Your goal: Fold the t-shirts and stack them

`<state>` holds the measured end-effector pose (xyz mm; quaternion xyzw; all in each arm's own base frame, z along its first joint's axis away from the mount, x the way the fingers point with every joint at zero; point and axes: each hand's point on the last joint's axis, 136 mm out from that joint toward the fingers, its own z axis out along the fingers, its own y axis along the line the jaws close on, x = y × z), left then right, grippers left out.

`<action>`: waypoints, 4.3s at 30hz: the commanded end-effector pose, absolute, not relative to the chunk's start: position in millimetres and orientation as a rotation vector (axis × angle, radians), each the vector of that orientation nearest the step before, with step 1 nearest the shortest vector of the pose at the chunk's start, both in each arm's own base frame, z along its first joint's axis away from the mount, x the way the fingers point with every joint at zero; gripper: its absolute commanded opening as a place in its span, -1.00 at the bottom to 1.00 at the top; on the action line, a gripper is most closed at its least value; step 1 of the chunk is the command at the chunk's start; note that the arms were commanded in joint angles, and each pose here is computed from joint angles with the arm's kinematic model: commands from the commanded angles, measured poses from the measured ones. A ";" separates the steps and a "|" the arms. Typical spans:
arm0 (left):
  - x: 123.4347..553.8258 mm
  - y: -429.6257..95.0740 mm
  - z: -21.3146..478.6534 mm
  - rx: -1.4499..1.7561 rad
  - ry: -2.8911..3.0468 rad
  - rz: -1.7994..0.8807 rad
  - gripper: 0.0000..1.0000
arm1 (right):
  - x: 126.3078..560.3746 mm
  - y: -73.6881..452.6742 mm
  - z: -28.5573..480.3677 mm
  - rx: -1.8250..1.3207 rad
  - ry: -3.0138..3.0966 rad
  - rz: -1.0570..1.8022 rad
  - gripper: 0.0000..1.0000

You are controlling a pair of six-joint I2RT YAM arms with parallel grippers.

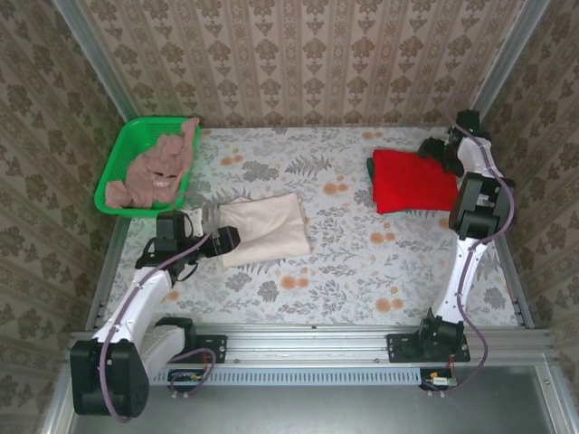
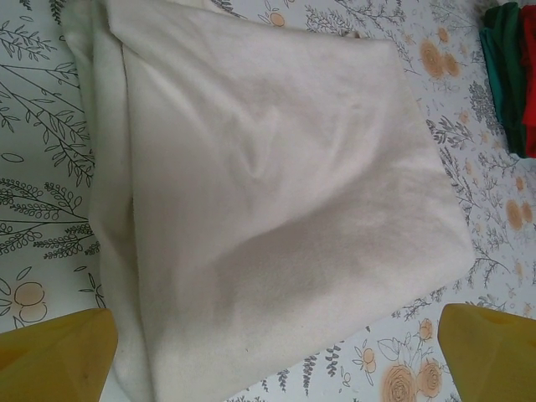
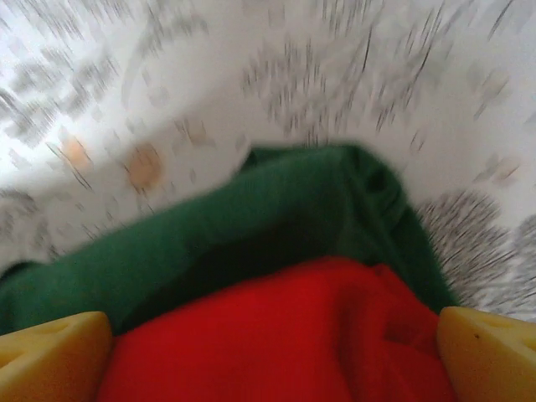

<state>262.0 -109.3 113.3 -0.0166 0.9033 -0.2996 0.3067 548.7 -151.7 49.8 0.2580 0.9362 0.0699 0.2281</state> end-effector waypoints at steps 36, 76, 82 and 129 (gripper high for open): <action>297.4 -80.8 95.8 -0.228 2.473 -0.667 0.87 | 400.4 44.1 173.5 0.514 2.533 0.048 0.99; 292.0 -53.4 72.0 -0.426 2.484 -0.799 0.30 | 317.6 436.1 40.5 -0.289 2.815 0.485 0.28; 286.4 -54.4 53.0 -0.449 2.546 -0.805 0.43 | 334.2 405.6 75.4 -0.240 2.755 0.422 0.36; 300.2 -31.9 79.5 -0.372 2.580 -0.448 0.58 | 364.9 363.2 34.1 0.015 2.718 0.418 -0.97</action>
